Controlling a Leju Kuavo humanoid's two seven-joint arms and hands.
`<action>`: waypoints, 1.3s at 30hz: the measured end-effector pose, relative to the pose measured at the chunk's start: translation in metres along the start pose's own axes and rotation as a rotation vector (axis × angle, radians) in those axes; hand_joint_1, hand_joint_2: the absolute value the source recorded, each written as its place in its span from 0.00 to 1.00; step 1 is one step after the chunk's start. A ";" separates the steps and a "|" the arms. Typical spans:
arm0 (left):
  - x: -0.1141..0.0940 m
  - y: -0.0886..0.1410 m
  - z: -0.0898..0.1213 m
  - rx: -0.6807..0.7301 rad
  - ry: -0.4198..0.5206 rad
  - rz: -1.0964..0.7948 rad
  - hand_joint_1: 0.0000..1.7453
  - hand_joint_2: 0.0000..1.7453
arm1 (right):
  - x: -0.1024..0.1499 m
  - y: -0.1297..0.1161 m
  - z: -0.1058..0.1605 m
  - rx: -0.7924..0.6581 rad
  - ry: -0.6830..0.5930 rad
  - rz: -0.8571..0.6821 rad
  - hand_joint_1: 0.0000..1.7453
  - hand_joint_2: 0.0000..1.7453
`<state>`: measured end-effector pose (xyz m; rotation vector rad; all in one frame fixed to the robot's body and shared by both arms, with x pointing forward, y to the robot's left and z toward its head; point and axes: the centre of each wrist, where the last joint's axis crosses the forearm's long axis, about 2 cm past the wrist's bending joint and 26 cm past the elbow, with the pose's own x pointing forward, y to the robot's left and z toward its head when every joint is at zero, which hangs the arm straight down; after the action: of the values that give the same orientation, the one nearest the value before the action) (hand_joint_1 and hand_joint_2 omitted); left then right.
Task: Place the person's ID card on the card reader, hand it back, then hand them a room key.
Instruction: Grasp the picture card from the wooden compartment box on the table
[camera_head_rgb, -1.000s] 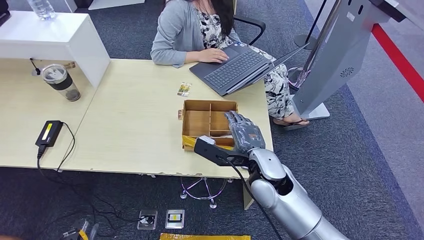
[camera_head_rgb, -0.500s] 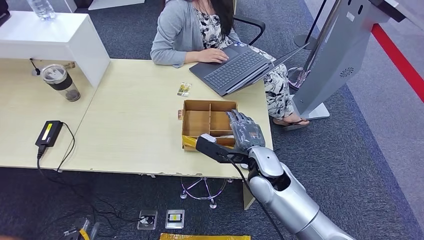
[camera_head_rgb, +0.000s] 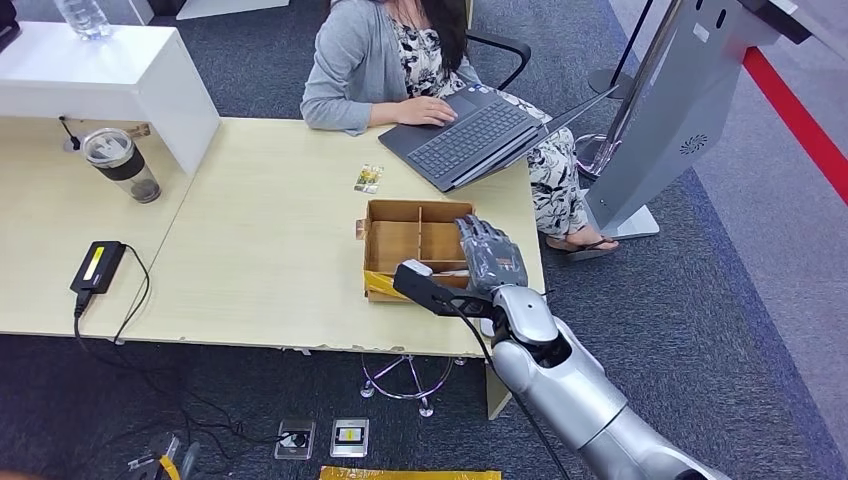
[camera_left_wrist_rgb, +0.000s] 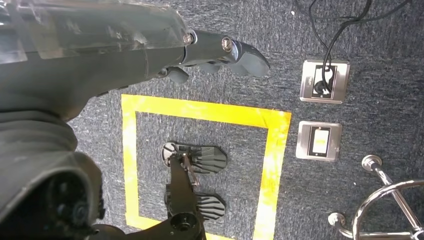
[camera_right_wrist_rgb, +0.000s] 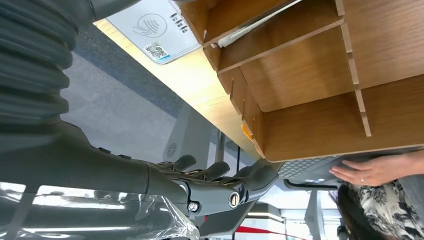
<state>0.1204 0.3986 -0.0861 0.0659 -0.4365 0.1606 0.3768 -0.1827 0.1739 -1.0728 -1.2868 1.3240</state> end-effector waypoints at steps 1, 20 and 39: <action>0.000 0.000 0.000 0.000 0.000 0.000 0.00 0.00 | 0.000 0.001 -0.001 0.005 0.000 0.003 0.00 1.00; 0.001 -0.001 0.000 -0.006 -0.004 0.002 0.00 0.00 | 0.008 0.012 -0.005 0.032 -0.021 0.009 0.00 1.00; 0.000 0.000 0.000 -0.007 -0.002 0.011 0.00 0.00 | 0.010 0.024 -0.003 0.072 -0.041 0.002 0.00 1.00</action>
<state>0.1204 0.3983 -0.0861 0.0573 -0.4397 0.1696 0.3773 -0.1715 0.1503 -1.0024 -1.2592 1.3902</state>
